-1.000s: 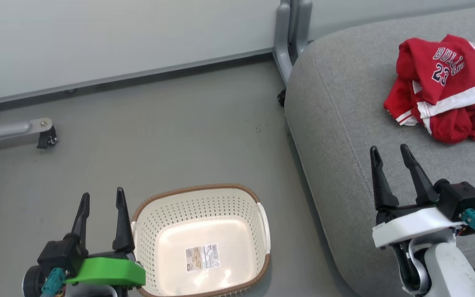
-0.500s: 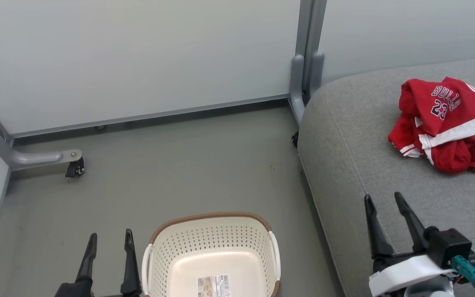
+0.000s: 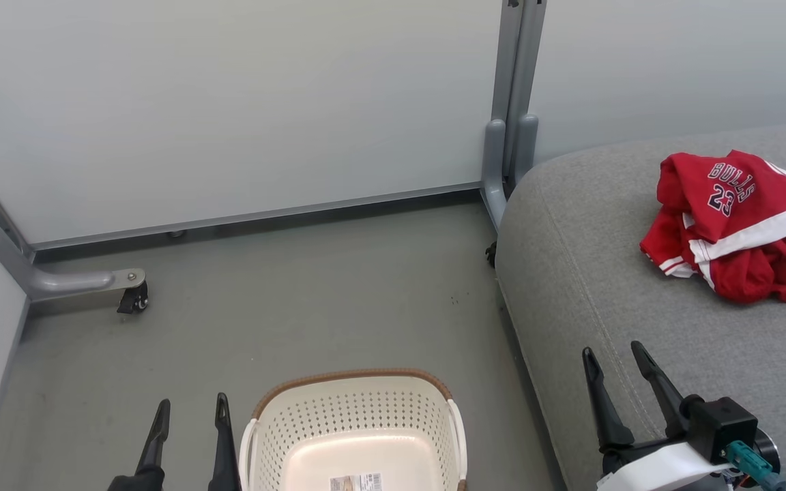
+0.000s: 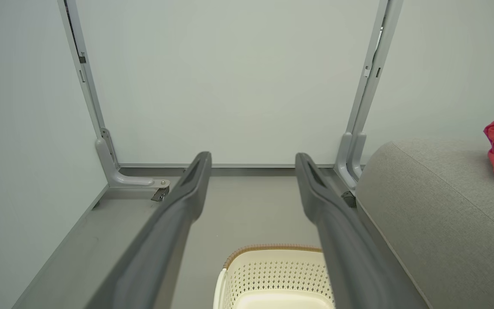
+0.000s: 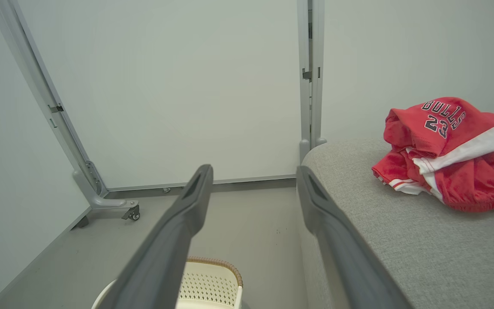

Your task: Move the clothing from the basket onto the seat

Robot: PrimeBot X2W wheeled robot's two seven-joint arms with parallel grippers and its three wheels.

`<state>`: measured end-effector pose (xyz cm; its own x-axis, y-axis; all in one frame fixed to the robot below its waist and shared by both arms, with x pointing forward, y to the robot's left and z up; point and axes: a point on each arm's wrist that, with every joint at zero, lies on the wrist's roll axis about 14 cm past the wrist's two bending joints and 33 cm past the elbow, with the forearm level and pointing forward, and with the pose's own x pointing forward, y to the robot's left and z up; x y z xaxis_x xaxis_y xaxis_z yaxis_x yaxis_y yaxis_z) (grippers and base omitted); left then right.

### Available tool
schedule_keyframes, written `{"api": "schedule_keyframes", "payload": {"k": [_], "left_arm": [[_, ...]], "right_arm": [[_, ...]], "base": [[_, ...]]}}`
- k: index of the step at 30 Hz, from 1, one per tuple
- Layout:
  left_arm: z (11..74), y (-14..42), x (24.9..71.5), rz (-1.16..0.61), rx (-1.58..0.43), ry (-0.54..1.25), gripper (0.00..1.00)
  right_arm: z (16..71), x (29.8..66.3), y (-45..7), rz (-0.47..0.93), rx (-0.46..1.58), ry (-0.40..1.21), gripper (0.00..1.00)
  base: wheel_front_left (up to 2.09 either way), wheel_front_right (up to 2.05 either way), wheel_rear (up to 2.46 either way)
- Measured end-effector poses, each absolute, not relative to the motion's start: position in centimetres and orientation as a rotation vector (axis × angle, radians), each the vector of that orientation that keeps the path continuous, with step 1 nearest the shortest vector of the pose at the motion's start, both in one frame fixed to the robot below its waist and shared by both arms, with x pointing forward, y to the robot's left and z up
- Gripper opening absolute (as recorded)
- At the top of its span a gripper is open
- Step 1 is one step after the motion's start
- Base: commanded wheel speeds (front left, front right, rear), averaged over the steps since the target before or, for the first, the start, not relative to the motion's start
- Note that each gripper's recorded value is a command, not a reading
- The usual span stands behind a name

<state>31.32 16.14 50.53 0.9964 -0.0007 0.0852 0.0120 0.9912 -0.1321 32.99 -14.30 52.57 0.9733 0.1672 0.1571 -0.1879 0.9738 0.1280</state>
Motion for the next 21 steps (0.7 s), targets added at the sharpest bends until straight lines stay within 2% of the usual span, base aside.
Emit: {"api": "schedule_keyframes", "payload": {"k": [7,8,13,21], "left_arm": [[50.7,16.3,31.2,-0.005,-0.144,-0.091,1.00],[50.7,16.4,31.2,-0.004,-0.143,-0.092,0.00],[49.3,16.2,30.9,-0.003,-0.147,-0.047,0.00],[48.0,16.8,31.0,0.027,-0.296,0.017,0.00]], "right_arm": [[52.4,32.9,-14.1,0.186,0.139,-0.142,1.00],[52.4,32.8,-14.1,0.187,0.138,-0.140,0.00],[50.4,32.3,-14.1,0.181,0.148,-0.078,0.00],[49.9,32.6,-15.0,0.136,0.294,-0.043,0.00]], "base": [[0.00,0.00,0.00],[0.00,0.00,0.00],[0.00,0.00,0.00],[0.00,0.00,0.00]]}}
